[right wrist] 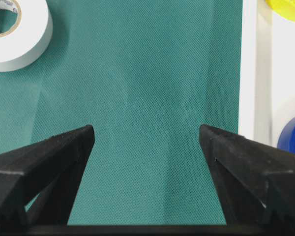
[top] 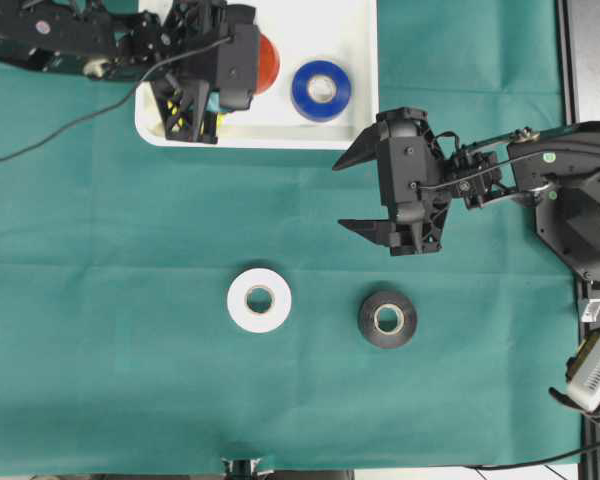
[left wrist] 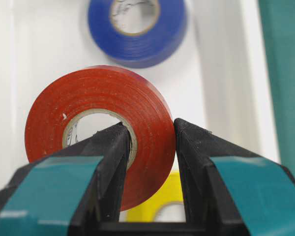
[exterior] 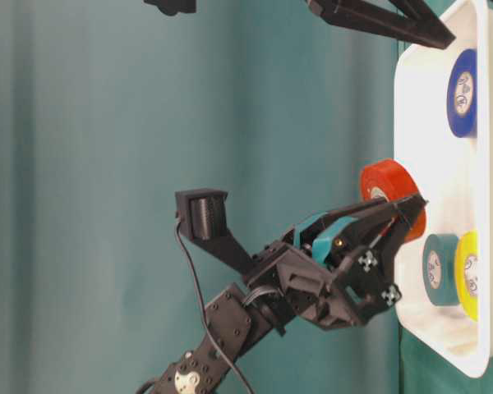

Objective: Put the tape alternately from left to right into the white case.
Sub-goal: 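Lift the red roll and carry it into the tray's top middle, then open left gripper, release red roll, and withdraw left of tray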

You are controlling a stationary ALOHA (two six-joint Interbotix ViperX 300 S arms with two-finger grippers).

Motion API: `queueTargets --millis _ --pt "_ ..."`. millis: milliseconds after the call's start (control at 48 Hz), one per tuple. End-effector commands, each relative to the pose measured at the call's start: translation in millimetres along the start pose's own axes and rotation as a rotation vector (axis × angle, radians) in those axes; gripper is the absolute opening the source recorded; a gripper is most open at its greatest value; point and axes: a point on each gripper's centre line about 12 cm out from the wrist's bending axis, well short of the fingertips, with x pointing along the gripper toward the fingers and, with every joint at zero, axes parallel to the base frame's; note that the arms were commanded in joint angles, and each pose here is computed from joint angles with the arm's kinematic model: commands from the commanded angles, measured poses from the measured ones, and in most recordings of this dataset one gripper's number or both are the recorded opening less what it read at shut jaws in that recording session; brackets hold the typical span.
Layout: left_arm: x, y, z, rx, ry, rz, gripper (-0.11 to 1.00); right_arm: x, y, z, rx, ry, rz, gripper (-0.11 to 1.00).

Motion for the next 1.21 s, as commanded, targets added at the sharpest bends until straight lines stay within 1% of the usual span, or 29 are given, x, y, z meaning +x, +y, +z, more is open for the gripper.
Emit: queueTargets --millis 0,250,396,458,562,729,770,937,999,1041,1187 --pt "-3.8 16.4 13.6 -0.012 -0.04 0.035 0.28 -1.8 1.7 5.0 0.001 -0.022 0.008 0.74" --pt "4.4 42.3 -0.2 -0.055 -0.01 0.073 0.28 -1.8 1.7 5.0 0.0 -0.022 0.008 0.74" --pt "8.6 49.0 -4.5 -0.065 0.0 0.081 0.28 -1.8 1.7 5.0 0.0 -0.022 0.008 0.74" --pt "9.2 50.0 -2.8 -0.062 -0.005 0.084 0.28 -1.8 1.7 5.5 0.0 -0.022 0.007 0.74" --pt "11.1 51.5 -0.2 -0.043 -0.01 0.087 0.28 -1.8 1.7 5.0 -0.002 -0.022 0.008 0.74" --pt "13.8 49.6 -1.3 -0.021 -0.003 0.081 0.28 -1.8 1.7 5.0 0.001 -0.022 0.008 0.74" --pt "13.9 48.6 -1.5 -0.017 -0.002 0.08 0.34 -1.8 1.6 4.9 0.0 -0.02 0.007 0.74" --pt "12.2 47.6 -1.8 -0.016 -0.002 0.079 0.83 -1.7 1.6 3.7 0.0 -0.018 0.008 0.74" --pt "11.8 47.5 -1.9 -0.018 -0.002 0.079 0.94 -1.7 1.6 3.7 0.0 -0.018 0.008 0.74" --pt "11.8 47.5 -1.9 -0.018 -0.002 0.079 0.98 -1.7 1.6 3.7 0.0 -0.018 0.008 0.74" --pt "11.6 46.8 -3.2 -0.018 0.0 0.077 0.98 -1.7 1.5 2.3 0.0 -0.014 0.007 0.74"
